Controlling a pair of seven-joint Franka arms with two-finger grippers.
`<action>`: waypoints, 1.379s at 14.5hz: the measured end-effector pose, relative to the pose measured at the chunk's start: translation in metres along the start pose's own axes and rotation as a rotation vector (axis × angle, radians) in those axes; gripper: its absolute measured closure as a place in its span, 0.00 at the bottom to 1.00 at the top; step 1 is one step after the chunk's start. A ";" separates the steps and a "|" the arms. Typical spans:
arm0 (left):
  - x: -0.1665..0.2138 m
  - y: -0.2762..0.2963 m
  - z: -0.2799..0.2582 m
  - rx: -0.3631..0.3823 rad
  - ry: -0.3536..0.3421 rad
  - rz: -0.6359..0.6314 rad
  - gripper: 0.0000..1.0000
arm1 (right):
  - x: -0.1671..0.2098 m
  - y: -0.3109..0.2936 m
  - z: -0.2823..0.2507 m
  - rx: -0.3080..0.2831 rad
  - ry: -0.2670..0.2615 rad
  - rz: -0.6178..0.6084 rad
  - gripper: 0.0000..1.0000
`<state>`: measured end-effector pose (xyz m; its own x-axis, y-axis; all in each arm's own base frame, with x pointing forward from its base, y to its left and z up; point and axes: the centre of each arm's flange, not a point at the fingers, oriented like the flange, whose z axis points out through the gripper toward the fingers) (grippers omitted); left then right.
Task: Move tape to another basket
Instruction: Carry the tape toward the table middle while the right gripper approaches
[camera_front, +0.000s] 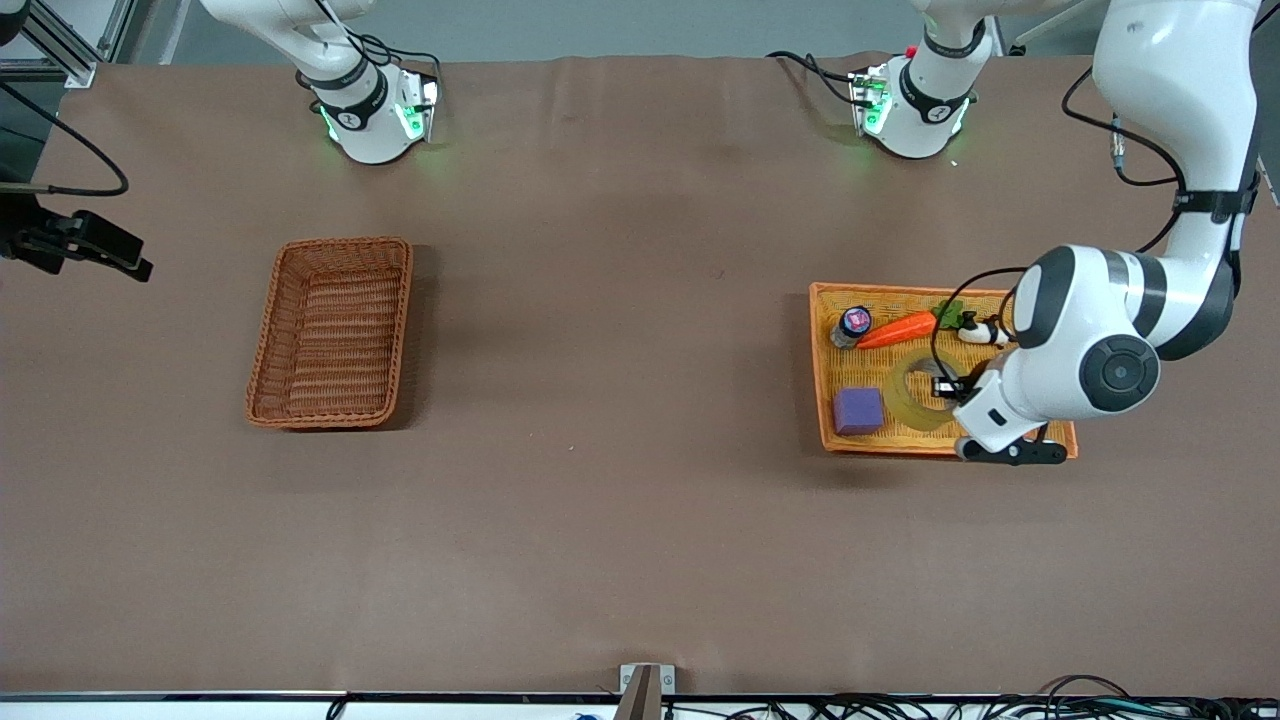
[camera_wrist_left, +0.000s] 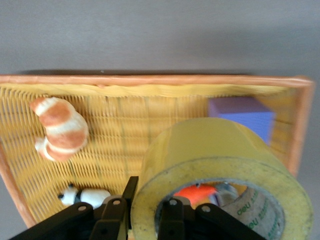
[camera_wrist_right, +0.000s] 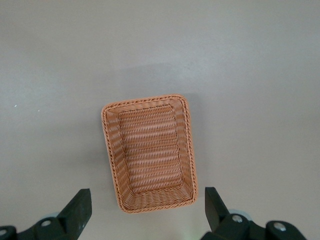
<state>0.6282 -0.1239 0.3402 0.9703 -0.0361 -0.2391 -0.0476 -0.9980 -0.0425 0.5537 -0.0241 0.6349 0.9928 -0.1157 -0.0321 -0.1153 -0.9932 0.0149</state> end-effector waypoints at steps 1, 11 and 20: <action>-0.001 0.025 -0.010 0.006 0.009 -0.021 0.78 | 0.000 0.002 0.000 0.000 0.001 0.004 0.00; -0.011 0.299 0.041 -0.048 0.137 0.093 0.78 | 0.006 -0.003 0.002 0.009 0.029 -0.002 0.00; -0.034 0.398 0.085 -0.196 0.238 0.154 0.78 | 0.036 -0.047 0.105 0.020 -0.003 -0.063 0.00</action>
<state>0.5561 -0.5157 0.2490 0.9845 -0.1753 0.0054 -0.1737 -0.9702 0.1692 0.5915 0.0176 0.5278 0.9980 -0.0527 -0.0353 -0.0530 -0.9986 -0.0077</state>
